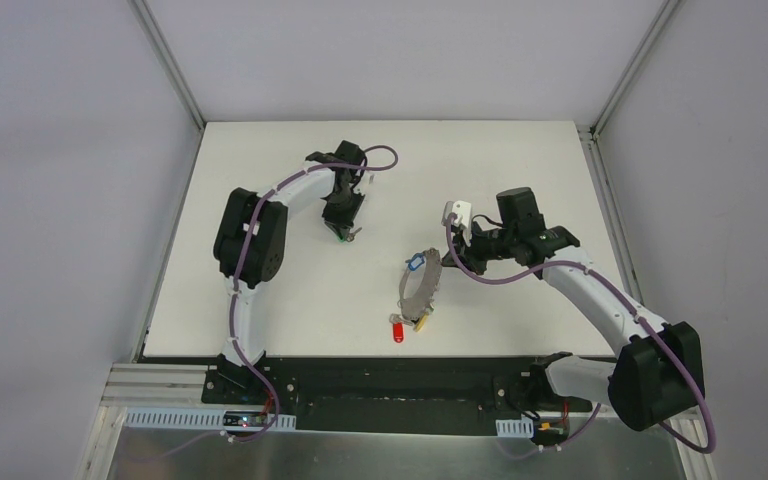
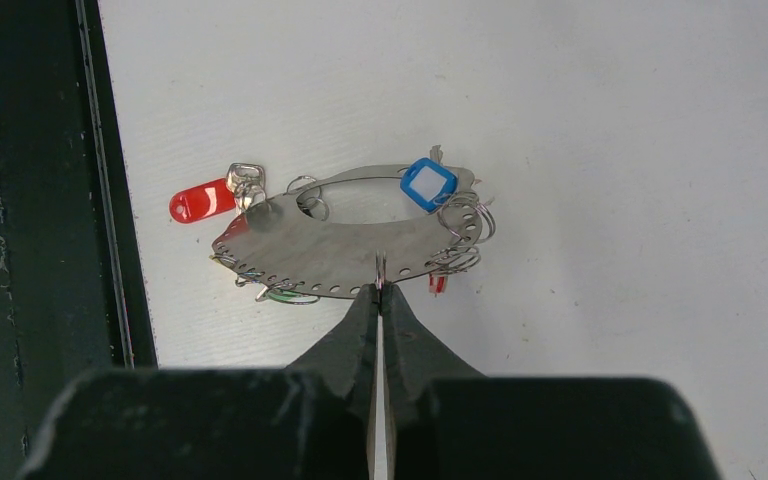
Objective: Put the keys on the keyring
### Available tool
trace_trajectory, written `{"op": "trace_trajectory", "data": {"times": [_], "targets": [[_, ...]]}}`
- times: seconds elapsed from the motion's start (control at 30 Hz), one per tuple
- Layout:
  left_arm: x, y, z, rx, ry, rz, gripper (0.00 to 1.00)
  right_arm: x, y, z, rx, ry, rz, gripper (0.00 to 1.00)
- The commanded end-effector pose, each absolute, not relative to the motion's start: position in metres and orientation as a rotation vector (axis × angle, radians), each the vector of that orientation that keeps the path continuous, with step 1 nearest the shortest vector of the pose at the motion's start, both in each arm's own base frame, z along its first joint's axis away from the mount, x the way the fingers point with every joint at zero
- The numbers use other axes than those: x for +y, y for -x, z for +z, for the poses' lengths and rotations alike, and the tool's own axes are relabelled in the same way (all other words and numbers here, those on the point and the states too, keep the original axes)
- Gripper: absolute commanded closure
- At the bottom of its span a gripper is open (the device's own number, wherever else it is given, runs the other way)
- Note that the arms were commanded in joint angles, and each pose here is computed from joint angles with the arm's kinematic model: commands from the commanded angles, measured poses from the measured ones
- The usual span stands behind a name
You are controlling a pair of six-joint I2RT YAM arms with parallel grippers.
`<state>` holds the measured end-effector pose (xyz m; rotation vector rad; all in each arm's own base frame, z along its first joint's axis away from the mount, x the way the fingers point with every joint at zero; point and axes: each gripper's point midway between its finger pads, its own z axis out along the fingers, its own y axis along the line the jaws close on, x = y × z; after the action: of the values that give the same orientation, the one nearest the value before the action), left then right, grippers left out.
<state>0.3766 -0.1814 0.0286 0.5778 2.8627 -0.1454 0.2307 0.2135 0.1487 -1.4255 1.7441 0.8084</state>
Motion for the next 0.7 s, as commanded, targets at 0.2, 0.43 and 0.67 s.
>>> {"op": "trace_trajectory", "data": {"times": [0.2, 0.43, 0.67], "targets": [[-0.179, -0.374, 0.049, 2.818, -0.608, -0.142, 0.89, 0.218, -0.231, 0.157, 1.707, 1.423, 0.847, 1.00], [-0.179, -0.375, 0.056, 2.800, -0.636, -0.155, 0.99, 0.219, -0.230, 0.158, 1.705, 1.423, 0.855, 1.00], [-0.199, -0.373, 0.088, 2.651, -0.779, -0.334, 1.00, 0.224, -0.228, 0.171, 1.696, 1.397, 0.896, 1.00]]}}
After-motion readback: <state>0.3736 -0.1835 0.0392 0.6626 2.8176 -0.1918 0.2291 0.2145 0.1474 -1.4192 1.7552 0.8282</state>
